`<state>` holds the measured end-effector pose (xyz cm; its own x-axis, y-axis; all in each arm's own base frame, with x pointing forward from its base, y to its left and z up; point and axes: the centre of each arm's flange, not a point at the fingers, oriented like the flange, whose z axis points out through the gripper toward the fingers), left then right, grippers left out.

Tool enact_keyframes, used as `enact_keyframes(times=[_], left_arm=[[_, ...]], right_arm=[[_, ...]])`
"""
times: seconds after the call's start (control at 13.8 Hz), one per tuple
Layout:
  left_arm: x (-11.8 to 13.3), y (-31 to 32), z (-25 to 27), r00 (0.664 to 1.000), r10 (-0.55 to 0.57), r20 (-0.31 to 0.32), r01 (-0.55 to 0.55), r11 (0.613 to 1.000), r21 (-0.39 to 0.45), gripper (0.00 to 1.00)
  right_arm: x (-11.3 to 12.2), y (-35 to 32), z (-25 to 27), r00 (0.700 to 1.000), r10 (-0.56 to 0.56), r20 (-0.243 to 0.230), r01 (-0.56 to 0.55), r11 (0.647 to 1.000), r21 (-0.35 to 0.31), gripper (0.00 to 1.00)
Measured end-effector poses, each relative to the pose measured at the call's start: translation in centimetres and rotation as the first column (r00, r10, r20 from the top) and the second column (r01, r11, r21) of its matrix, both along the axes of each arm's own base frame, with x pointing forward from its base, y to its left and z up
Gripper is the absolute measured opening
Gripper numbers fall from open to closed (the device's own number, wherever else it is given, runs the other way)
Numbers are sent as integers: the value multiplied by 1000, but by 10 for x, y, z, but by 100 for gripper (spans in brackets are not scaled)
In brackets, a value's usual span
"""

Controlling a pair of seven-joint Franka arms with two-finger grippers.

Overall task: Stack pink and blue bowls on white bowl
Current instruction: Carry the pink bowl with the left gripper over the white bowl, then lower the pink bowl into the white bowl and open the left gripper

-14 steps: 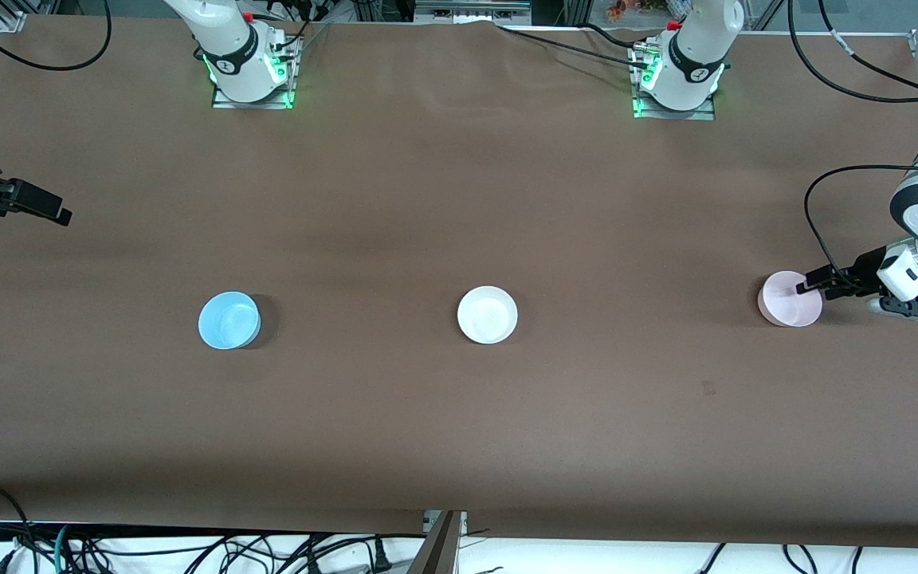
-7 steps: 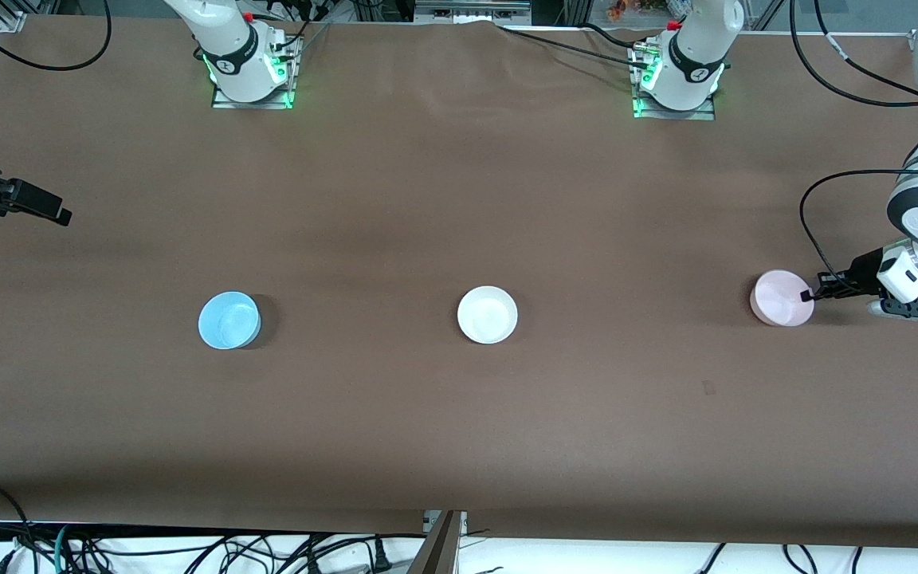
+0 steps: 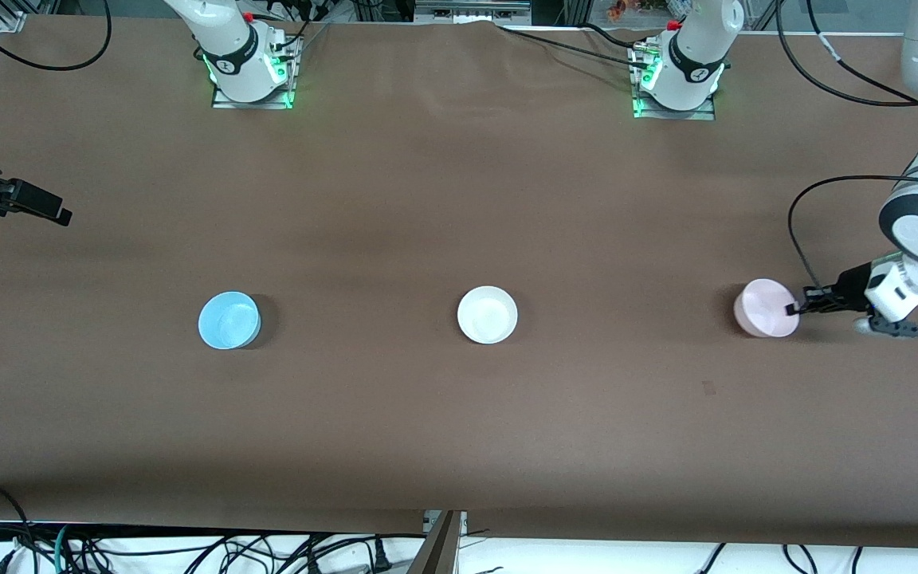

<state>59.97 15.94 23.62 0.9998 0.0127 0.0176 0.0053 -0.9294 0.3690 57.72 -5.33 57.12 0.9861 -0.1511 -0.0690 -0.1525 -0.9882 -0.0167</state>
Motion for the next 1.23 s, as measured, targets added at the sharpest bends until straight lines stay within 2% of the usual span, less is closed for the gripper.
enact_keyframes(times=[0.14,0.29,0.51,0.72,1.01,1.23], left_arm=[[24,-81,21,1000,5,-23,-5,1000,3,3],[34,-171,34,998,18,-66,-17,1000,15,3],[28,-305,48,989,66,-132,-64,998,20,3],[11,-419,70,984,108,-144,-98,992,75,3],[0,-504,63,975,158,-155,-142,984,108,3],[-2,-528,43,979,157,-132,-143,983,112,3]], right_arm=[[0,1,-1,1000,1,-2,-1,1000,0,100],[1,1,-1,1000,2,-2,-2,1000,0,100],[1,2,-1,1000,3,-2,-3,1000,1,100],[1,3,-1,1000,5,-2,-5,1000,1,100],[1,3,-1,1000,6,-2,-6,1000,1,100],[1,3,-1,1000,6,-2,-6,1000,1,100]])
